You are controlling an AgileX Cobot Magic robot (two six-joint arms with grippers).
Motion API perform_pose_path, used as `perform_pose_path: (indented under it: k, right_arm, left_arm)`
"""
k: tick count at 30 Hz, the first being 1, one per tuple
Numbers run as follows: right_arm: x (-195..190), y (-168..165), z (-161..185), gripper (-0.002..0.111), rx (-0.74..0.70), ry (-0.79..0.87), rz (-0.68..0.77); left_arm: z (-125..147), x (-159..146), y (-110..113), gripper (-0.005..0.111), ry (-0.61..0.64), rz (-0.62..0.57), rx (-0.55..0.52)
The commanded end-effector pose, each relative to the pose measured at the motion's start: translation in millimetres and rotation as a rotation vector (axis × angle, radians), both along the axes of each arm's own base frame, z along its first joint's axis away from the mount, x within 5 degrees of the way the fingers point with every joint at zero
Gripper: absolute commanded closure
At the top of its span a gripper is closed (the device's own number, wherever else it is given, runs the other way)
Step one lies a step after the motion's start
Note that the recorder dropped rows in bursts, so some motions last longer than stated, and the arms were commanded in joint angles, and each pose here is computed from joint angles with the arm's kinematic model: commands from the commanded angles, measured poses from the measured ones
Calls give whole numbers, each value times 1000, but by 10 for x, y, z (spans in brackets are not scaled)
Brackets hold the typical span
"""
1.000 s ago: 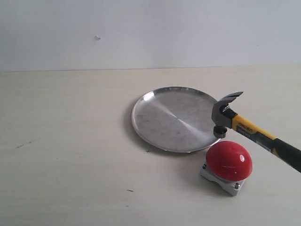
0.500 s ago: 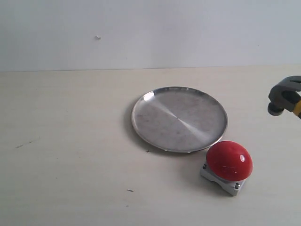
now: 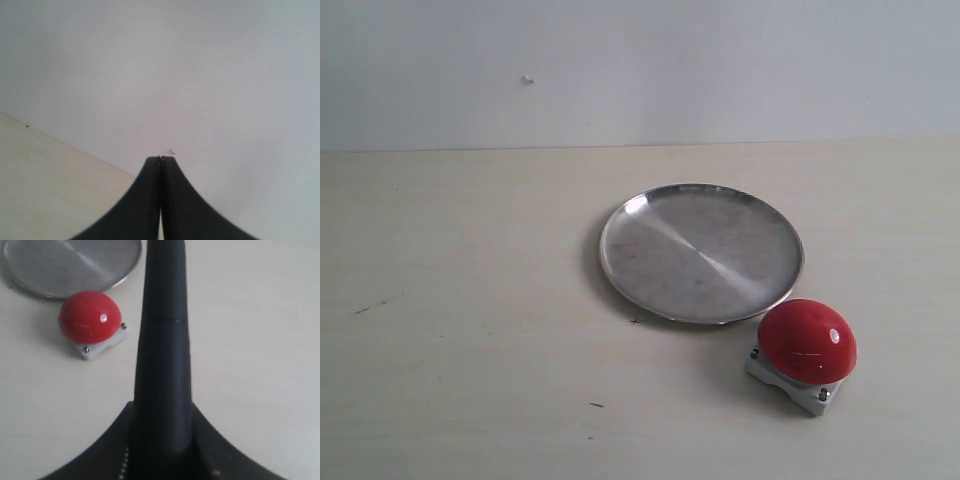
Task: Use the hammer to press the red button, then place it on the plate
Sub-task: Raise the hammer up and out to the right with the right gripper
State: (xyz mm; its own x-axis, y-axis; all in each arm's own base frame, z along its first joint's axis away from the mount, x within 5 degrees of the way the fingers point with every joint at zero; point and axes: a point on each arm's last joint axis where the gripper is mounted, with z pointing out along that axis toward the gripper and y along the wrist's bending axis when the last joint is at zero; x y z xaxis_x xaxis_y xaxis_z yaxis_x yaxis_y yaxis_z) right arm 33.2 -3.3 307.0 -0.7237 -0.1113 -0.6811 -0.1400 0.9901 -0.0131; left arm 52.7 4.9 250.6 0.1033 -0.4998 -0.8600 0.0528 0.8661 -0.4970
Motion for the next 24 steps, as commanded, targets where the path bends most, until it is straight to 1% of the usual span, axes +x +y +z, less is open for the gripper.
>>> perform_pose_path:
  k: [1,2,5,14,20,22,24]
  right_arm:
    - [55,156,59,108,208,6,-5]
    - [57,185,54,108,254,5,-7]
    - [46,203,-9,108,306,28,-33]
    - [16,224,-394,108,362,106,-82]
    - [56,279,-328,108,444,47,-60]
    - [82,286,-319,108,451,39,-66]
    - [120,278,-334,108,424,51,-85]
  left_arm:
    - [-9,-5,5,107,0,6,0]
    - [-9,-5,5,107,0,6,0]
    - [-9,-5,5,107,0,6,0]
    - [-9,-5,5,107,0,6,0]
    - [-9,-5,5,107,0,6,0]
    - [-9,-5,5,107,0,6,0]
    - [-9,-5,5,107,0,6,0]
